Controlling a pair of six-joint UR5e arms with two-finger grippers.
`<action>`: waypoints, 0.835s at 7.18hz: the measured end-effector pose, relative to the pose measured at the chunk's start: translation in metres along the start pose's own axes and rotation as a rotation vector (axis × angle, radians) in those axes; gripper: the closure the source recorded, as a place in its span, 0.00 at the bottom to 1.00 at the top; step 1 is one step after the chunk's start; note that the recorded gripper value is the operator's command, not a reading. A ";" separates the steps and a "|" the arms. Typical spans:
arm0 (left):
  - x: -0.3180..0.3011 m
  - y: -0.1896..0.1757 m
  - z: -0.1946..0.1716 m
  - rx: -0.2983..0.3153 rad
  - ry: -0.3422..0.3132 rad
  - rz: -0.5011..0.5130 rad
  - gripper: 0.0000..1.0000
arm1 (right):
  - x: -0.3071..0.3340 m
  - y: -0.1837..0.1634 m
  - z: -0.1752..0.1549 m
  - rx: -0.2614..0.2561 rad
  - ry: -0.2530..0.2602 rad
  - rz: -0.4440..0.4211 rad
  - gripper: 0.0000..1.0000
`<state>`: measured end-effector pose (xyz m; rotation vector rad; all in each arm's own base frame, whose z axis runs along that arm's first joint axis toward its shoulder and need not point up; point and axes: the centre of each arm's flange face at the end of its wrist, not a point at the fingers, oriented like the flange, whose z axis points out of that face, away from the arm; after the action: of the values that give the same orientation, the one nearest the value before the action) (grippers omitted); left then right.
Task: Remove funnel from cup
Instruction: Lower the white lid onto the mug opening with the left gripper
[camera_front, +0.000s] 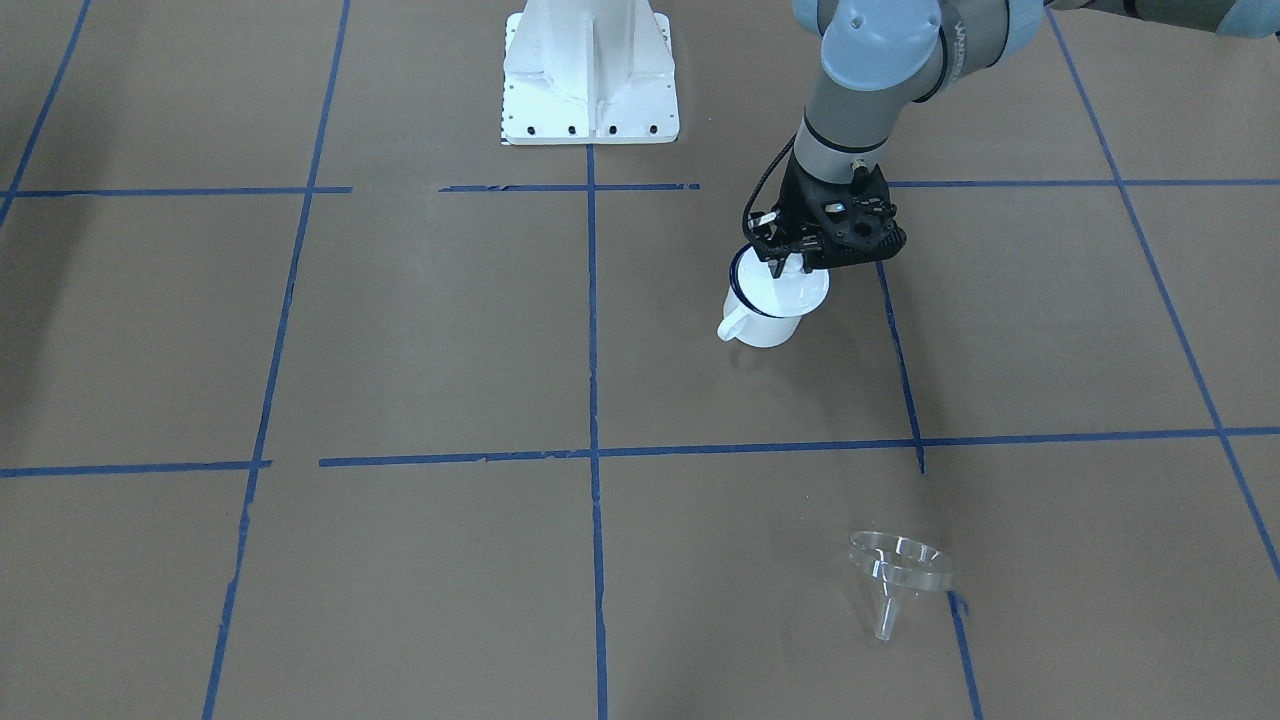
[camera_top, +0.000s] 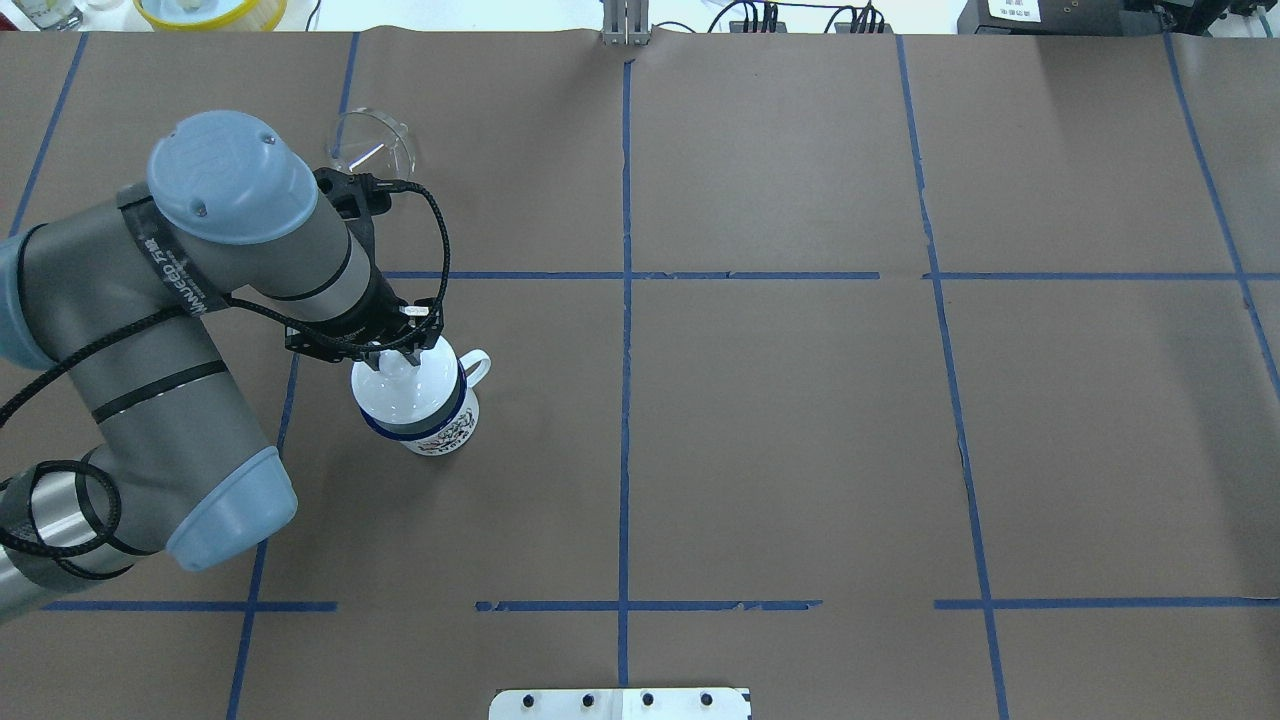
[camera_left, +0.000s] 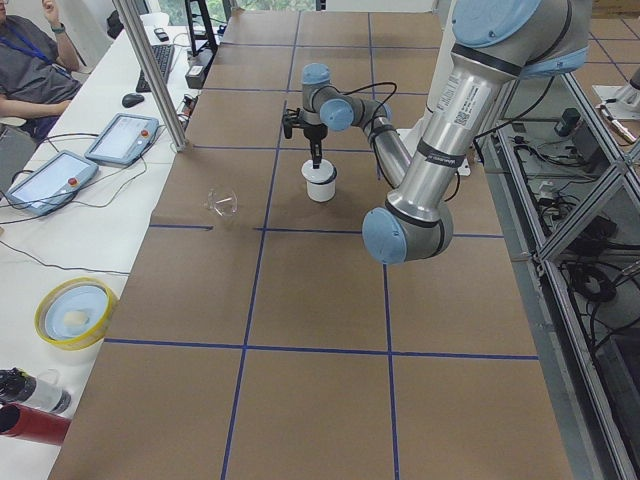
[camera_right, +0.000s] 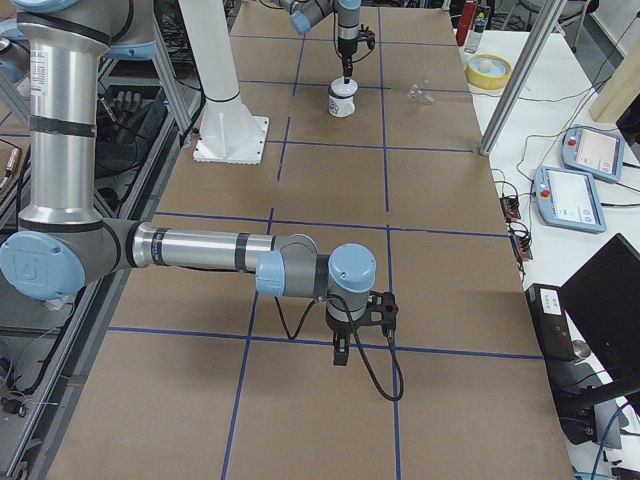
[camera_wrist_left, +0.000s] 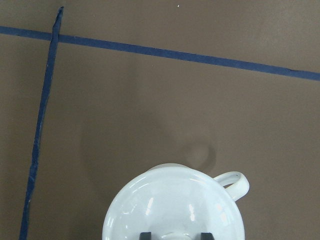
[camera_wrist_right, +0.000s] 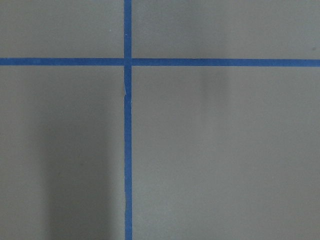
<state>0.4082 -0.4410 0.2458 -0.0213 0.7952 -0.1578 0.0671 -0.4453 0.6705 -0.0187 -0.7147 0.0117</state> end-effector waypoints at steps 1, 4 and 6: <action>0.000 0.000 -0.001 0.000 0.002 -0.001 1.00 | 0.000 0.000 0.000 0.000 0.000 0.000 0.00; 0.002 0.002 0.001 -0.002 0.004 -0.003 1.00 | 0.000 0.000 0.000 0.000 0.000 0.000 0.00; 0.003 0.003 0.003 -0.005 0.002 -0.002 1.00 | 0.000 0.000 0.000 0.000 0.000 0.000 0.00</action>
<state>0.4128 -0.4384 0.2462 -0.0265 0.7980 -0.1574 0.0671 -0.4453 0.6705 -0.0187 -0.7147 0.0117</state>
